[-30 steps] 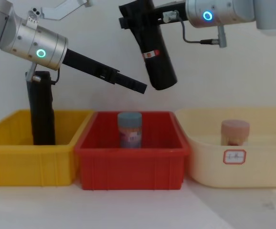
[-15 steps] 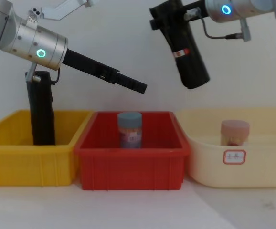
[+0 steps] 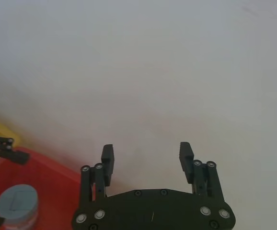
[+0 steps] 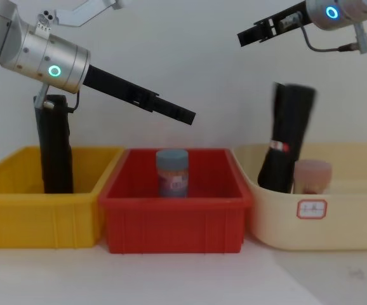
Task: Pick up the garbage bag with the one hand and transfer it to the other hand.
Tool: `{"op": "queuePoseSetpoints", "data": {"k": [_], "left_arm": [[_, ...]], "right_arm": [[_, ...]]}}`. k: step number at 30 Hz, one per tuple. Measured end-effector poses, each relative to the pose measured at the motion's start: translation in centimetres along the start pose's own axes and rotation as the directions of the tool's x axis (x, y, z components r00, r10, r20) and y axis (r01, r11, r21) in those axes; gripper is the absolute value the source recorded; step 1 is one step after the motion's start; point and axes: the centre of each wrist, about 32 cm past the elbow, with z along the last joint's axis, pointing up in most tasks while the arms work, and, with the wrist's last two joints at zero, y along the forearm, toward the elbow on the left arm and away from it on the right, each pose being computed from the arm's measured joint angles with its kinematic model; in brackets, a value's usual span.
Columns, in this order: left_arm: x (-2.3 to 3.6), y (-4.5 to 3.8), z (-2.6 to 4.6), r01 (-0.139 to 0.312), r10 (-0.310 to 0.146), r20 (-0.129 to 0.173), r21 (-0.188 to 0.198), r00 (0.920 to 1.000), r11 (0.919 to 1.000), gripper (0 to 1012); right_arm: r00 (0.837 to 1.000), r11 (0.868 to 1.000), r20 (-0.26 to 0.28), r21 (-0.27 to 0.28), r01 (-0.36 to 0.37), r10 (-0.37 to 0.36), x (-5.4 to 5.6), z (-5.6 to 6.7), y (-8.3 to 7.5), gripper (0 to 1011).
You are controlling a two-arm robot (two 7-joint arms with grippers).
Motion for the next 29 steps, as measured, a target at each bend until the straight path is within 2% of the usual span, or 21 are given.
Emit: {"op": "queuePoseSetpoints", "data": {"k": [5, 8, 29], "left_arm": [[0.00, 0.00, 0.00, 0.000, 0.000, 0.000, 0.000, 1.0000, 1.0000, 1001], [0.00, 0.00, 0.00, 0.000, 0.000, 0.000, 0.000, 1.0000, 1.0000, 1001], [0.00, 0.00, 0.00, 0.000, 0.000, 0.000, 0.000, 1.0000, 1.0000, 1001]], "right_arm": [[1.000, 1.000, 0.002, -0.013, 0.025, -0.024, 0.20, -0.03, -0.25, 946], [0.999, 0.999, 0.003, -0.020, 0.037, -0.037, 0.29, -0.06, -0.36, 1002], [0.997, 0.997, 0.006, -0.040, 0.072, -0.072, 0.55, -0.16, -0.71, 1000]]}}
